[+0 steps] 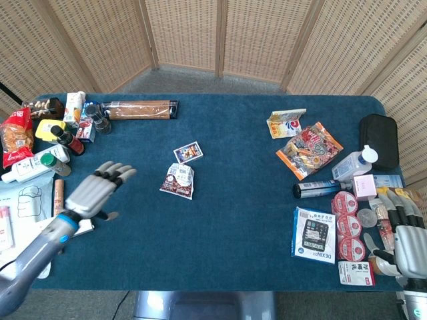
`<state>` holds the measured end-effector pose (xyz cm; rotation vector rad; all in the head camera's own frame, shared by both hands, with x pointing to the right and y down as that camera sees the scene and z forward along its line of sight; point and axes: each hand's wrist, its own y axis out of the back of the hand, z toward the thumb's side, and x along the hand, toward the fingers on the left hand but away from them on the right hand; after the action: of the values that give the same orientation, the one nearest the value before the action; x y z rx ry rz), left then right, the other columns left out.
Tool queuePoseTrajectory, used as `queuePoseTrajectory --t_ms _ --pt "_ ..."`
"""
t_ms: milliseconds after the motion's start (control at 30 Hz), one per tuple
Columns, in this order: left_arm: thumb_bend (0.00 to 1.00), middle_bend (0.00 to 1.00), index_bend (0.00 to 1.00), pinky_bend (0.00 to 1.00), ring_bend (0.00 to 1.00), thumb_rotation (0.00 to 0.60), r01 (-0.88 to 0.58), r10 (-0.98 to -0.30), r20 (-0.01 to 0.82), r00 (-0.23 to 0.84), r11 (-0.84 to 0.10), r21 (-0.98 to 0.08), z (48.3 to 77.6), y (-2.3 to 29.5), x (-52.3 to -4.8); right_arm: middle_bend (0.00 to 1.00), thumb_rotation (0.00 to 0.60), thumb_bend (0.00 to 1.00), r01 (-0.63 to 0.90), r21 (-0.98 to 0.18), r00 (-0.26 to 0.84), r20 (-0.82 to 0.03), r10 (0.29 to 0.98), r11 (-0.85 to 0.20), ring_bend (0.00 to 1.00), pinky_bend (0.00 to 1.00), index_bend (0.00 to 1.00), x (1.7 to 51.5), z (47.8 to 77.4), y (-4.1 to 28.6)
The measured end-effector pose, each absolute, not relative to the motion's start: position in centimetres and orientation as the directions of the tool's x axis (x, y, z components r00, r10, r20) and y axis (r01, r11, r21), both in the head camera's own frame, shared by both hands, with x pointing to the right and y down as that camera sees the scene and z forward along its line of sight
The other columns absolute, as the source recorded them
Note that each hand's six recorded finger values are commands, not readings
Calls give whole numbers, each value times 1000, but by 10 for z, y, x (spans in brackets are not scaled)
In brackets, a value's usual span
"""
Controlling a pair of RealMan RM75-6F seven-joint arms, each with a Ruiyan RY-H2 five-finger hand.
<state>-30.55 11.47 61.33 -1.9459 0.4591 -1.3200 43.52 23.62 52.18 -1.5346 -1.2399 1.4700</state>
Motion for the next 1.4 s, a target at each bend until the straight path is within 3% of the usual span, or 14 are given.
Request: queuePoseTrajectory --t_ms 400,900,967,1033,1100,1200,1267,1400 --pt "217 0 0 0 0 600 208 -565 679 470 -676 -707 685 77 -210 0 593 320 182 -938 -172 -326 930 -295 0 0 0 456 508 245" --pt "217 0 0 0 18 600 256 -510 726 461 -706 -660 741 73 -152 0 593 321 188 -946 -220 -302 927 -264 0 0 0 466 500 250" --pt "217 50 2 0 180 600 248 -515 724 459 -708 -662 743 73 -152 0 595 321 190 -947 -227 -299 927 -259 0 0 0 468 499 252" --pt "217 194 68 0 396 600 249 -523 723 452 -704 -665 745 72 -155 0 593 322 195 -947 -233 -299 925 -257 0 0 0 468 499 253" --pt "216 385 241 0 650 600 248 -523 725 448 -706 -663 748 74 -157 0 593 321 208 -945 -235 -298 925 -252 0 0 0 468 499 254" --pt "217 618 489 24 897 600 243 -523 723 452 -708 -663 749 77 -158 0 593 323 229 -943 -233 -292 928 -240 0 0 0 467 497 254" --pt "218 741 613 122 986 600 230 -530 714 458 -705 -671 748 77 -158 0 590 321 225 -944 -235 -292 927 -240 0 0 0 467 497 254" --pt "216 857 726 272 1000 600 202 -551 687 475 -692 -694 742 76 -162 0 594 321 232 -942 -234 -296 926 -242 0 0 0 466 499 254"
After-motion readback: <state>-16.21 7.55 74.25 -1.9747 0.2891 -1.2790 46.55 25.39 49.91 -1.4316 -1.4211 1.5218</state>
